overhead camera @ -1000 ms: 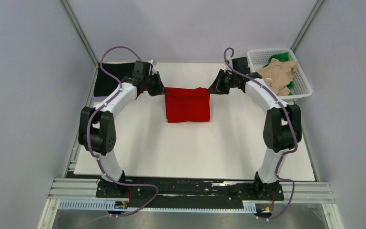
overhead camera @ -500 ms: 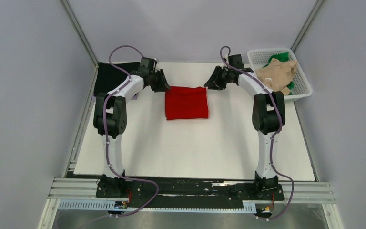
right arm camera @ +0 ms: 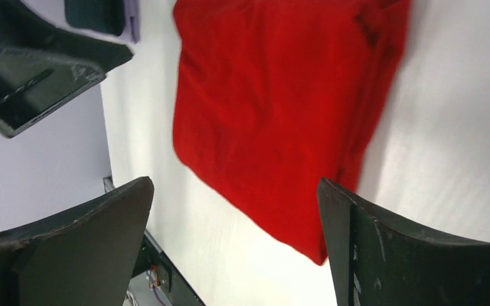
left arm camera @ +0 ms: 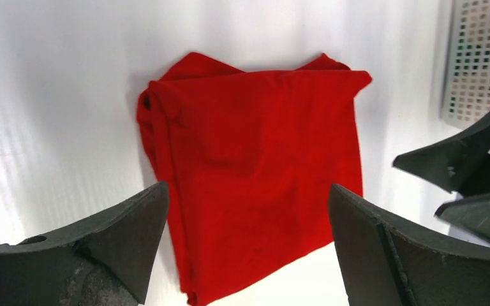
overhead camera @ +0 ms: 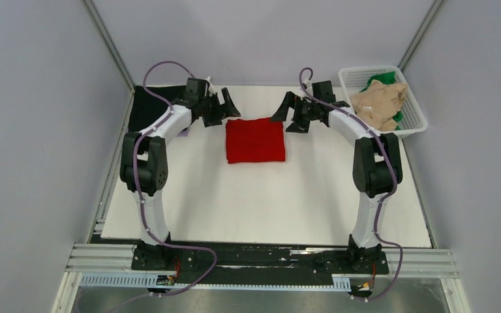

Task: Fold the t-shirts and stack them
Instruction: Smooth out wrinkles on the folded tshirt

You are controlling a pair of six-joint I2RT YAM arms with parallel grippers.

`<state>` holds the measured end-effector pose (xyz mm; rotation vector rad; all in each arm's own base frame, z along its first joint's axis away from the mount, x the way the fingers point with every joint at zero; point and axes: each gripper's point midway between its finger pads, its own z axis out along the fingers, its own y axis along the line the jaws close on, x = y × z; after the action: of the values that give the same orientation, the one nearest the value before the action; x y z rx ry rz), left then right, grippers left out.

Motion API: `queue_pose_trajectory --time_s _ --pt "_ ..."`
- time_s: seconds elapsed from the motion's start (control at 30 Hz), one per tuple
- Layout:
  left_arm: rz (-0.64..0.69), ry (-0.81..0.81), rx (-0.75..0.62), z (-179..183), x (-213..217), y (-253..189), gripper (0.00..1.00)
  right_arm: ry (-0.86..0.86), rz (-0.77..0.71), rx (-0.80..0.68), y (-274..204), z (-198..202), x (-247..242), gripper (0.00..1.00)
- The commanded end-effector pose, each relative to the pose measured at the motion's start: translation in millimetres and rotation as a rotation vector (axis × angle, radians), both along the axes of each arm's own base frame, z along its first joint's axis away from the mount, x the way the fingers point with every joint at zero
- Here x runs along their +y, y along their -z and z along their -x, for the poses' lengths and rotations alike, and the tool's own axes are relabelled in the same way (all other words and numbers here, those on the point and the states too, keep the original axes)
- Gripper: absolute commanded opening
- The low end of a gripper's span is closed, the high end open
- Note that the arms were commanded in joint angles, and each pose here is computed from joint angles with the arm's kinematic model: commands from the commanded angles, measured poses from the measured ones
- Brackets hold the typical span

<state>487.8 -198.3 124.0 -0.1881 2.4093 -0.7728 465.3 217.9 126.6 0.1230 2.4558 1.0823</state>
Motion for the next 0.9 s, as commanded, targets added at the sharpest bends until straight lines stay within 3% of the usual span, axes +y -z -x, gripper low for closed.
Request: queue_pose_trajectory --time_s 0.0,0.17,0.4,0.6,0.73,0.87 --pt "0.123 0.067 -0.082 -7 -30 -29 1.0 -0.086 -0.121 -0.129 -43 2 37 1.0" --pt "0.158 0.067 -0.061 -31 -42 -12 1.0 -0.05 -0.148 -0.145 -27 -39 48 1.0" --pt "0.081 0.015 0.056 -51 -37 59 1.0 0.047 -0.143 -0.074 29 -92 41 1.0" --pt "-0.015 -0.017 0.147 -45 -21 94 1.0 0.062 -0.149 0.018 67 -92 31 1.0" --pt "-0.071 -0.037 0.105 -44 -9 69 1.0 0.041 -0.141 -0.047 33 -93 30 1.0" --pt "-0.082 -0.053 -0.026 -40 -2 -3 1.0 0.032 -0.13 -0.166 -29 -86 26 1.0"
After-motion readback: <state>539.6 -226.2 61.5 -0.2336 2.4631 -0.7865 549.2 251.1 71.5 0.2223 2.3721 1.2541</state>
